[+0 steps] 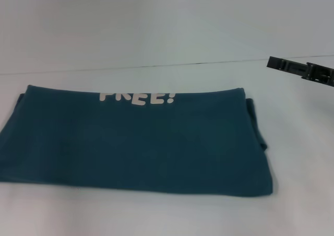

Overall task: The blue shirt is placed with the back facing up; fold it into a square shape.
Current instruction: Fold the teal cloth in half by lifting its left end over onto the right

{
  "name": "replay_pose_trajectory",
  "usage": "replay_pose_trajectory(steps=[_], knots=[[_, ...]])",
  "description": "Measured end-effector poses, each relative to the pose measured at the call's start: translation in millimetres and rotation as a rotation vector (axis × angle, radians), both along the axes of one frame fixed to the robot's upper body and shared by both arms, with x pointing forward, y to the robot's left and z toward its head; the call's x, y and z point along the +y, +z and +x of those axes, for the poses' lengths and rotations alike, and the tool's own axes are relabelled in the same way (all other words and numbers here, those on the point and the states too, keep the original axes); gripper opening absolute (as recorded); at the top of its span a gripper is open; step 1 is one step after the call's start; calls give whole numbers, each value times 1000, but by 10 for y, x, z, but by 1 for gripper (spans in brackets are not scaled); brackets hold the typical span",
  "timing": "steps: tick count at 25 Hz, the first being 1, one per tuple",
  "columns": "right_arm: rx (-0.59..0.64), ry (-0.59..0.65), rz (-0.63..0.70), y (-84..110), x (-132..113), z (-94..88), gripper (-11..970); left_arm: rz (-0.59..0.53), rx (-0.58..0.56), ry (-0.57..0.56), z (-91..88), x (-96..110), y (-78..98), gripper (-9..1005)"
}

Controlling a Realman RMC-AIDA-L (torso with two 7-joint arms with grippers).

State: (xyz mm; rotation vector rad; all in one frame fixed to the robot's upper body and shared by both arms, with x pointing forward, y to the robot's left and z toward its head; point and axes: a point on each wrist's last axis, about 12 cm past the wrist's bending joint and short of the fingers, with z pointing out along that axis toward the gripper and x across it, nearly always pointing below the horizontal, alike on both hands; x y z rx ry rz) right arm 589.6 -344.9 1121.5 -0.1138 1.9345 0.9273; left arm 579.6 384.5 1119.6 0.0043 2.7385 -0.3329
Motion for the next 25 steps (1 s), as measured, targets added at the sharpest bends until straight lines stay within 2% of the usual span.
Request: replay_pose_trajectory(steps=[7,10,13,18,20,25], knots=[[0,14,-11,-11,107,88,905,-10,8,31,-124,160,16,0],[0,17,-14,-10,131,105,905,-53,8,6,-113,94,51,0],[2,19,-11,-17,143,107,905,-166,-18,-74,-61,-105,142,0],[7,20,-13,-43,137,84,904,-426,-142,-252,125,-590,483,1],[8,21,-19,-64,129,66,904,-505,-188,-339,235,-879,614,1],[10,26,-33,-144,126,13,904,-635,-245,-546,442,-1800,823,5]])
